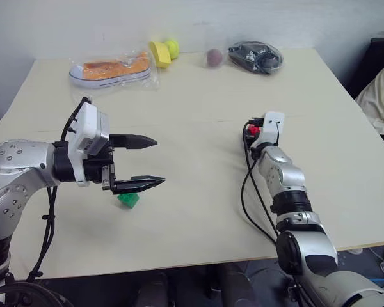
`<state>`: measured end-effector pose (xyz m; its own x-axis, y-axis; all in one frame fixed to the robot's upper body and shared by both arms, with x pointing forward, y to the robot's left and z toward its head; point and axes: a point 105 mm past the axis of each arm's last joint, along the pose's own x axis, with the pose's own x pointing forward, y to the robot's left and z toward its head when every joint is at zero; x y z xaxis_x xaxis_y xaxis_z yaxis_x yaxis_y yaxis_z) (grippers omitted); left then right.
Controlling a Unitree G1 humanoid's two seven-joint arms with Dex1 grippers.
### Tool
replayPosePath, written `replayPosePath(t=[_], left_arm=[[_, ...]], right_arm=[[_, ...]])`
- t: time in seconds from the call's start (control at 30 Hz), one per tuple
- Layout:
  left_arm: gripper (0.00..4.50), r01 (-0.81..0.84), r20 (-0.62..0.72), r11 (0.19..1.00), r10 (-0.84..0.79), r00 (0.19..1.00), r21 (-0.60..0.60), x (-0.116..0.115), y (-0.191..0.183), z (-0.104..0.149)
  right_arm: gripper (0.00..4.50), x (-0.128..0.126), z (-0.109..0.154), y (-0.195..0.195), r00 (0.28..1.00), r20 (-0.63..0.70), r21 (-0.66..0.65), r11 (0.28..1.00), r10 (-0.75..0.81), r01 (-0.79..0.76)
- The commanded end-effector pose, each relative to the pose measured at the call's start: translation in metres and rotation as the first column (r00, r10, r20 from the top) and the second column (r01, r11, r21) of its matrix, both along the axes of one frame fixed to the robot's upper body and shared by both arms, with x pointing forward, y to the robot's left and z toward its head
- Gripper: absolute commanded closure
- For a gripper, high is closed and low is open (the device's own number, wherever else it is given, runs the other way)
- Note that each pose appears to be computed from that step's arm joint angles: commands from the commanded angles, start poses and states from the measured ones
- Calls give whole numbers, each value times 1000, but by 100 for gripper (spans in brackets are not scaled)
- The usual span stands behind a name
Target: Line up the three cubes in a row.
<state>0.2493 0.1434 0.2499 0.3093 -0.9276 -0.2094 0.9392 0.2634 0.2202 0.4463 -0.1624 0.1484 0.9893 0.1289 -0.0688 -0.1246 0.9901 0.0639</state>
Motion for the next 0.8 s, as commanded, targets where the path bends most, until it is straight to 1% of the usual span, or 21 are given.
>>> replayPosePath(t=[0.03, 0.07, 0.1, 0.13, 0.17, 0.2, 0.23, 0.27, 0.3, 0.33, 0.4, 0.53, 0.67, 0.73, 0.8], left_arm=[[0, 30, 38, 1000, -30, 999, -2, -6, -4, 6], [0, 43, 28, 999, -43, 999, 0, -8, -5, 4], [0, 56, 19, 998, -56, 998, 3, -9, -6, 2], [0, 69, 16, 997, -69, 997, 16, -9, -9, -1], [0, 72, 19, 997, -73, 997, 30, -8, -10, -4], [0, 71, 21, 996, -72, 997, 48, -6, -10, -7], [0, 74, 21, 995, -75, 997, 63, -4, -11, -11], [0, 82, 13, 994, -83, 996, 71, -4, -11, -14], [0, 94, 4, 992, -95, 996, 79, -5, -11, -17], [0, 106, -3, 991, -106, 994, 86, -6, -11, -19], [0, 125, -15, 988, -124, 992, 96, -7, -12, -23], [0, 184, -56, 976, -179, 982, 113, -14, -16, -27], [0, 218, -67, 965, -211, 975, 143, -19, -19, -31], [0, 220, -71, 960, -211, 975, 173, -18, -16, -33], [0, 216, -69, 958, -207, 976, 186, -17, -14, -34]], right_arm=[[297, -23, 43, 34, 911, 162, -100, 925, 379, -367], [297, -39, 48, 42, 835, 176, -164, 852, 521, -498], [297, -61, 50, 49, 725, 150, -221, 737, 673, -638], [297, -92, 43, 51, 559, 60, -296, 550, 827, -781], [297, -115, 33, 49, 429, -34, -324, 396, 903, -859], [297, -137, 21, 44, 302, -135, -333, 244, 944, -911], [297, -155, 11, 39, 201, -203, -320, 129, 958, -939], [297, -166, 6, 35, 131, -236, -286, 60, 963, -956], [297, -175, 2, 32, 78, -262, -251, 10, 962, -968], [297, -180, -1, 29, 45, -277, -229, -21, 960, -973], [297, -183, -6, 29, 20, -296, -226, -50, 955, -973], [297, -177, -13, 40, 28, -284, -257, -48, 958, -965], [297, -162, -28, 51, 83, -290, -311, -12, 954, -950], [297, -160, -43, 51, 80, -316, -317, -26, 945, -948], [297, -160, -50, 50, 76, -329, -325, -37, 941, -945]])
